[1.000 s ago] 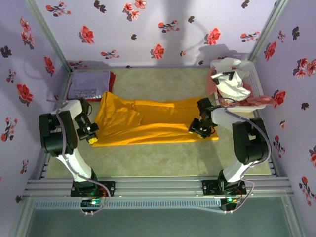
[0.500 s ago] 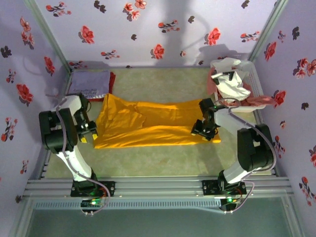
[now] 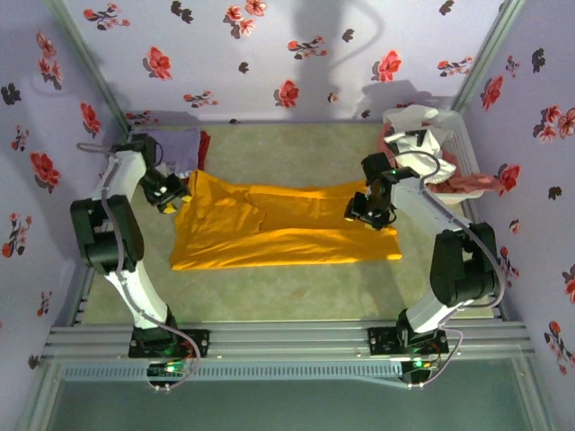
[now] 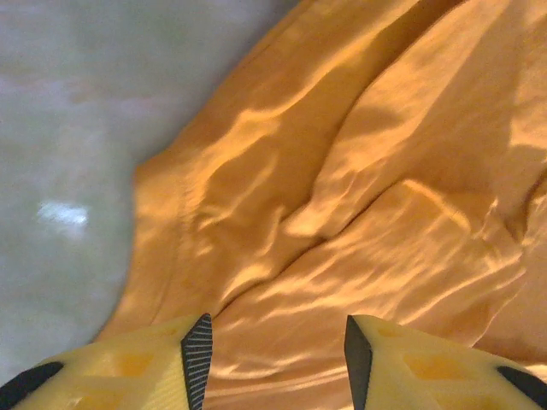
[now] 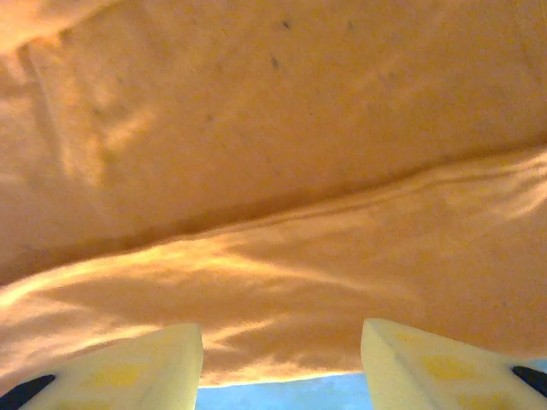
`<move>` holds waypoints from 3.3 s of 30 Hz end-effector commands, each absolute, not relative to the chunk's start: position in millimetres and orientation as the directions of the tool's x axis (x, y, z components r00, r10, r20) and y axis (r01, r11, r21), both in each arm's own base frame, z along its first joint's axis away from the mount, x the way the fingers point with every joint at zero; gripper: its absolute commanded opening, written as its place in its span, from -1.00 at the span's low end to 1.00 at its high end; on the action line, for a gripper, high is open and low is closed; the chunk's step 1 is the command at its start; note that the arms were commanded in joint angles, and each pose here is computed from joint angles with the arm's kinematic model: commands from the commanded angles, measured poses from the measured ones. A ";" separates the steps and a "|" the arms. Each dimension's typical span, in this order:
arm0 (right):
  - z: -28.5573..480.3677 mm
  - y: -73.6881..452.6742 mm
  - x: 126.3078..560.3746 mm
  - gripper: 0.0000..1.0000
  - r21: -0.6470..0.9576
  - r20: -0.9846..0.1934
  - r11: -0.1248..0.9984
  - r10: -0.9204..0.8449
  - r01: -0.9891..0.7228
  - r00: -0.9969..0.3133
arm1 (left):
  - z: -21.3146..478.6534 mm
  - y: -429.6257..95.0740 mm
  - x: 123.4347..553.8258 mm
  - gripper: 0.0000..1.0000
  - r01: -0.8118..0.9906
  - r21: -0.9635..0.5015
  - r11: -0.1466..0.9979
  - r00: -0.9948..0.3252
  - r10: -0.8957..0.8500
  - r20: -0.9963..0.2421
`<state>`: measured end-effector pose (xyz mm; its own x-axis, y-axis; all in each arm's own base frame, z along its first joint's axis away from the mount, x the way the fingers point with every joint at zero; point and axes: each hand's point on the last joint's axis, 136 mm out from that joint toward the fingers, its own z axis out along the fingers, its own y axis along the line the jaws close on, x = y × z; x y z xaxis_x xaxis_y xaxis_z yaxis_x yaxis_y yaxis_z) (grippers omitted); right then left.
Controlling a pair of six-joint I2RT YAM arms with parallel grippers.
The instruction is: Fold and stack the t-shirts
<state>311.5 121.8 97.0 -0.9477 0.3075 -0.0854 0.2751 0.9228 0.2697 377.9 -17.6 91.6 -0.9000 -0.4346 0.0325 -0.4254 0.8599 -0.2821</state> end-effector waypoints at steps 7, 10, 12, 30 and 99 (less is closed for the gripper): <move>90.0 123.7 322.5 0.06 0.255 -0.038 0.929 0.286 0.267 -0.957 | 50.9 -47.7 391.4 -0.16 -0.408 -0.263 0.874 -0.913 -0.392 0.112; 86.2 125.3 325.0 0.06 0.254 -0.027 0.929 0.284 0.268 -0.959 | 41.9 -43.2 388.5 -0.18 -0.401 -0.213 0.891 -0.916 -0.385 0.114; 86.3 125.3 327.9 0.06 0.255 -0.028 0.930 0.283 0.267 -0.959 | 36.5 -44.2 387.8 -0.21 -0.395 -0.207 0.895 -0.918 -0.378 0.118; 95.5 111.3 341.9 0.06 0.242 -0.048 0.932 0.288 0.268 -0.956 | 52.0 -44.8 421.3 -1.00 -0.359 -0.220 0.907 -0.932 -0.359 0.042; 63.6 61.9 433.0 -0.18 -0.095 -0.246 0.983 0.130 0.158 -0.960 | 126.7 -72.2 510.3 -1.00 -0.419 -0.474 0.775 -0.865 -0.499 -0.053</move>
<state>421.6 76.5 63.1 -0.9591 0.1838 -0.2151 0.1920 0.9813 -0.0173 500.7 -70.0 122.2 -0.8805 -0.4696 -0.0646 -0.3975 0.8057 -0.4392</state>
